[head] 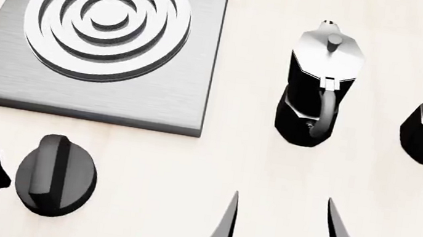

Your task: Turn off the stove.

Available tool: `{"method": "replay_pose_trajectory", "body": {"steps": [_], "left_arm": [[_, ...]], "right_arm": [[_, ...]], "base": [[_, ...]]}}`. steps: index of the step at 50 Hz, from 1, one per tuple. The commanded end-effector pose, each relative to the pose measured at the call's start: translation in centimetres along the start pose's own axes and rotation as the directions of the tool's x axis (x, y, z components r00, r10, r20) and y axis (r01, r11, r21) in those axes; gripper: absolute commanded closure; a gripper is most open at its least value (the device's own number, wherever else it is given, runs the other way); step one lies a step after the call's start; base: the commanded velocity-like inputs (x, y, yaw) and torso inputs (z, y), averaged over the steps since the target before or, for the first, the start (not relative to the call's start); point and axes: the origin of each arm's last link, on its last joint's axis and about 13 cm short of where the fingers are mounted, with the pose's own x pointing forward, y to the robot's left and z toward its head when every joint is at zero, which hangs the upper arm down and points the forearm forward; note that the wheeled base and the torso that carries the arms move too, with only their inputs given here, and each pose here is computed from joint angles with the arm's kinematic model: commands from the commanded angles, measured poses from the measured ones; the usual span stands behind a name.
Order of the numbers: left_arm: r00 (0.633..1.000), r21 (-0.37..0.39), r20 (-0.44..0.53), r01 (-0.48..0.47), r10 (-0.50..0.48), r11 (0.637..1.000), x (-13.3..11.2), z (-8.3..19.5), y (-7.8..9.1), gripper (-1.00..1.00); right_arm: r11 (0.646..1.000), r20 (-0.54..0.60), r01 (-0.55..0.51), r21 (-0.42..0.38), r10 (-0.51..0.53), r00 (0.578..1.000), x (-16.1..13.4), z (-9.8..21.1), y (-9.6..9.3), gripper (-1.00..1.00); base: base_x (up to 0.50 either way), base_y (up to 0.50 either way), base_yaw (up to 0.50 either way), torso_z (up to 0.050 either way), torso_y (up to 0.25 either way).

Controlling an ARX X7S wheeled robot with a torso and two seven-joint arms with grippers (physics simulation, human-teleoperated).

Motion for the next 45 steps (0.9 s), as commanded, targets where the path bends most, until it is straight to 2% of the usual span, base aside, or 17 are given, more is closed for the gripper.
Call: {"method": "replay_pose_trajectory", "body": {"steps": [1, 21, 45], "left_arm": [[0.999, 0.002, 0.02, 0.051, -0.051, 0.999, -0.6, 0.7, -0.1, -1.0], [0.99, -0.009, 0.042, 0.135, -0.134, 0.991, -1.5, 1.3, -0.4, -1.0], [0.985, -0.023, 0.065, 0.16, -0.158, 0.987, -1.8, 2.4, -0.5, -1.0]], "right_arm": [[1.0, 0.018, -0.005, -0.009, 0.005, 1.0, 0.8, 0.6, -0.1, -1.0], [1.0, 0.056, -0.004, -0.022, 0.005, 0.998, 1.8, 1.7, -0.3, -1.0], [0.999, 0.097, -0.004, -0.035, 0.008, 0.995, 2.7, 3.0, -0.6, -1.0]], "base": [[0.0, 0.0, 0.0, 0.0, 0.0], [0.0, 0.0, 0.0, 0.0, 0.0], [0.0, 0.0, 0.0, 0.0, 0.0]]}}
